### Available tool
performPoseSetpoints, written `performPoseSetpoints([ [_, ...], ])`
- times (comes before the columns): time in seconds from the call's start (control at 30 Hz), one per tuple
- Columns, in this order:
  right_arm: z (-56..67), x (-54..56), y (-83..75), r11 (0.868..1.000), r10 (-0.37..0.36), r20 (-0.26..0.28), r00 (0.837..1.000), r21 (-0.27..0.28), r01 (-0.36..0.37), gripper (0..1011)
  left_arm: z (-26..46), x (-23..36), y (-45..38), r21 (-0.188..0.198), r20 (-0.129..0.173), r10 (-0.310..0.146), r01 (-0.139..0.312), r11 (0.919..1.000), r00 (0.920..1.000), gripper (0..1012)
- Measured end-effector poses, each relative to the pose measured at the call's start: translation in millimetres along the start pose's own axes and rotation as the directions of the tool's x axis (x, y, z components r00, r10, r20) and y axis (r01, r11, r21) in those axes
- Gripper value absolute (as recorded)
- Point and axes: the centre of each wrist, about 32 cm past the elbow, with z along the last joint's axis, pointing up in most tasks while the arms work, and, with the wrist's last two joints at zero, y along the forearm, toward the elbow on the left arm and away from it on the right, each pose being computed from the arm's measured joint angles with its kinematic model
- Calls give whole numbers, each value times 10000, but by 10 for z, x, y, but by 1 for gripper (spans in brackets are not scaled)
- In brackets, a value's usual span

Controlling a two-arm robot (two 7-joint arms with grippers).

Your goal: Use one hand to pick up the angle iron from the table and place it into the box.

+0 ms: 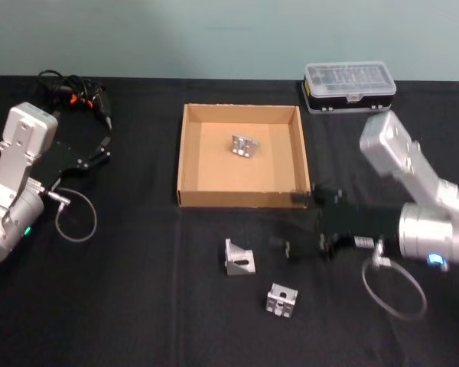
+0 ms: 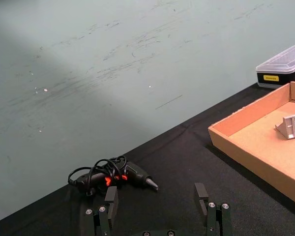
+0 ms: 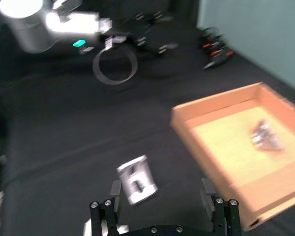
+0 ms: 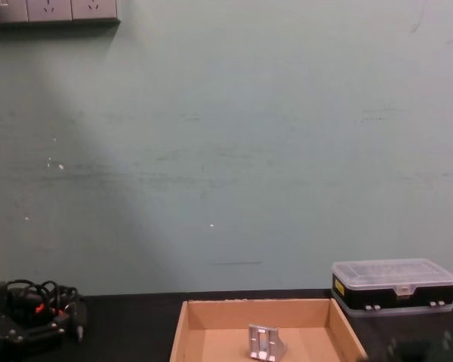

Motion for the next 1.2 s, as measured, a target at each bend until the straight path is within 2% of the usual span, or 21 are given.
performPoseSetpoints([
  [0.17,-100,-111,-40,9965,710,177,9973,-443,-702,1003,0,0,0,0,0,0,0,10000,10000,1011],
  [0.43,-133,-238,-65,9905,1103,278,9935,-851,-1076,1003,0,0,0,0,0,0,0,10000,10000,1011],
  [0.8,-124,-374,-89,9883,960,352,9948,-1224,-910,1003,0,0,0,0,0,0,0,10000,10000,1011],
  [1.2,-106,-494,28,9710,773,79,9970,-2277,-735,1003,0,0,0,0,0,0,0,10000,10000,1011],
])
